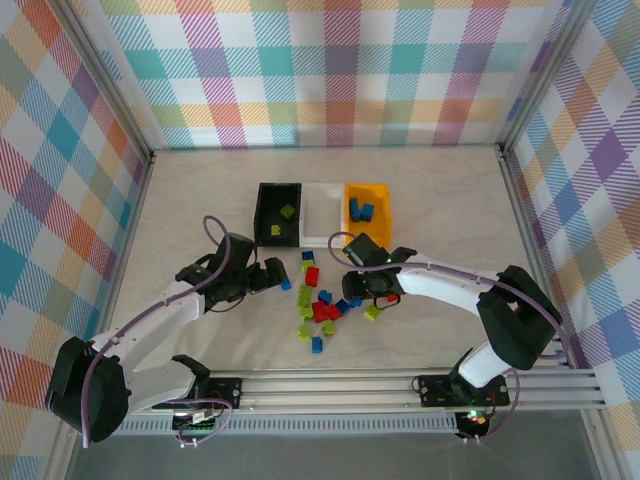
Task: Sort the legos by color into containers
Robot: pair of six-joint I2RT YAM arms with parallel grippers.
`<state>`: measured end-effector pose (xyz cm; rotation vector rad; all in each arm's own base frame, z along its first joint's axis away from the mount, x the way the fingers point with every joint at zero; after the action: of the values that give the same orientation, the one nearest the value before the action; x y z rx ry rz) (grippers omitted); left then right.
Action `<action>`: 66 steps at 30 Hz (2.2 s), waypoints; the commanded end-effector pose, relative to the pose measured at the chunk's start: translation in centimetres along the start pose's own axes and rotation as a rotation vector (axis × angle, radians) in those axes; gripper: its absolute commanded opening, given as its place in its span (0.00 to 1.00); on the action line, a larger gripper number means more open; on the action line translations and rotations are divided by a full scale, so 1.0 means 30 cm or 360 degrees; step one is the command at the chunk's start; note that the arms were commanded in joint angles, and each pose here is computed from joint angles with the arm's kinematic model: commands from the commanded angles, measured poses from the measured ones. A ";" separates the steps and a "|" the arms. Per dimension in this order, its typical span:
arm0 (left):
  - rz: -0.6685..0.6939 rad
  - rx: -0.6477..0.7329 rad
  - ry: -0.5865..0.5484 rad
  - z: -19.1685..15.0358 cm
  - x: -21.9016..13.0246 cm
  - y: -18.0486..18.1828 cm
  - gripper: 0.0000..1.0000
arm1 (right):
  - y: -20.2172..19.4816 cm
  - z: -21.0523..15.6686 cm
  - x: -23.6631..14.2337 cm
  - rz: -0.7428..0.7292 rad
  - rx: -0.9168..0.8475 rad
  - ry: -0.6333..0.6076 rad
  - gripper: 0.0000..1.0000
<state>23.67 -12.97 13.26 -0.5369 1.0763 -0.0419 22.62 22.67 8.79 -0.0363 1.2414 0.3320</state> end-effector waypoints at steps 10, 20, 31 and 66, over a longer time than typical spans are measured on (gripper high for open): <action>-0.0005 -0.0044 -0.0023 -0.002 0.000 0.016 1.00 | 0.018 -0.047 0.052 -0.0031 -0.0009 0.0096 0.55; 0.0024 -0.0046 -0.0035 0.003 -0.004 0.023 1.00 | 0.001 -0.077 0.067 -0.0098 -0.0025 0.0148 0.49; 0.0003 -0.0046 -0.0022 0.006 -0.006 0.014 1.00 | 0.026 -0.004 -0.027 -0.0037 -0.0043 -0.0042 0.29; -0.0031 -0.0020 0.0045 0.013 0.029 0.003 0.90 | -0.149 0.650 -0.173 -0.0096 0.0185 -0.0462 0.72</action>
<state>23.59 -12.67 12.21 -0.5733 1.1000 -0.0404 41.84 20.81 16.31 0.0524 1.0278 0.1470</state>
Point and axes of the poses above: each hand's point on the last joint's axis, 136 mm out from that joint toward the fingers, its own x axis out along the fingers, its own y axis along the line the jaws close on, z = x × y, the point moved 4 cm from there along -x, back along the fingers, and after that the axes turned 3 degrees about -x, right-handed, at the moved point
